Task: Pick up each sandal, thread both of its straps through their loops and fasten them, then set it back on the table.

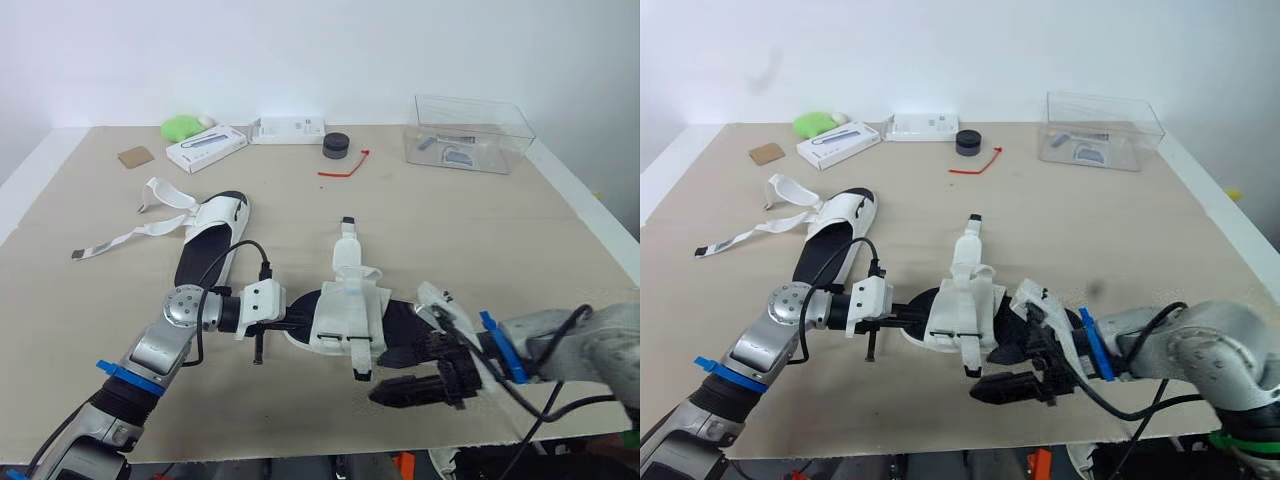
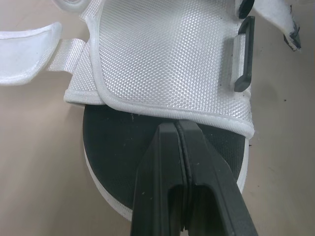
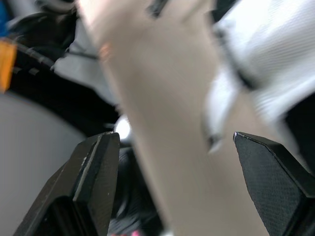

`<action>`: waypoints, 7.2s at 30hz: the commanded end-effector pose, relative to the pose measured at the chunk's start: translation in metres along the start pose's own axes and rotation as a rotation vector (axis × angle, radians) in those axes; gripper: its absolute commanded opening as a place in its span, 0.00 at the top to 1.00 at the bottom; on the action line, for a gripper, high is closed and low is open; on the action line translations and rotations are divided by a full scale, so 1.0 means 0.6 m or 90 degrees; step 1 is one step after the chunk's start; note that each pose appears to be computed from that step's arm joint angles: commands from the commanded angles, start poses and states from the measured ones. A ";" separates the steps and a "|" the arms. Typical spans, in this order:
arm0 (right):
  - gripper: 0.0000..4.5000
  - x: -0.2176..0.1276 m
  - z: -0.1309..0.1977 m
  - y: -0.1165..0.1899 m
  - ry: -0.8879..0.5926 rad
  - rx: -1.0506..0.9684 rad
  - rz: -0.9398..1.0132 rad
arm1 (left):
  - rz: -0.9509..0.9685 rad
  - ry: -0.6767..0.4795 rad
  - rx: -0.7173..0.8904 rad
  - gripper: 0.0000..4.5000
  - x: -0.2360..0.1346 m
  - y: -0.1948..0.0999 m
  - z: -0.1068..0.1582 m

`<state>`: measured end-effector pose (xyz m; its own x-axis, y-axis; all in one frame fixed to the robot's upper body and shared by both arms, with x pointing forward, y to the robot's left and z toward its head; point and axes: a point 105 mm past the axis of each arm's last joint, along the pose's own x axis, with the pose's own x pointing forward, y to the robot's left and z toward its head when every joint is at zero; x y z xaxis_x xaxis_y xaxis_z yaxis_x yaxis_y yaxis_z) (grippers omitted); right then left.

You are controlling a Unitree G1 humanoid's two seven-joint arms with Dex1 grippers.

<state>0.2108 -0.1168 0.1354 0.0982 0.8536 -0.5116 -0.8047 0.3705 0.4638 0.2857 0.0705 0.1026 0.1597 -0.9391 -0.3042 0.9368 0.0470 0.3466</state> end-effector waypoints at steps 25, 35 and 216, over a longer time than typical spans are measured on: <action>1.00 0.024 0.069 -0.049 -0.084 -0.062 -0.081 | 0.081 0.051 0.016 1.00 -0.011 0.029 -0.021; 1.00 0.052 0.000 -0.027 -0.017 -0.049 -0.057 | 0.081 0.054 0.016 1.00 -0.010 0.029 -0.022; 0.93 0.009 0.189 -0.152 -0.216 -0.388 -0.204 | 0.105 0.122 -0.014 1.00 -0.022 0.033 -0.061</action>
<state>0.3453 -0.0965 0.1619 0.4285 0.8570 -0.2863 -0.9028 0.3932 -0.1745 0.3170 0.0861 0.1029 0.3707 -0.8703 -0.3243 0.8737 0.2083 0.4396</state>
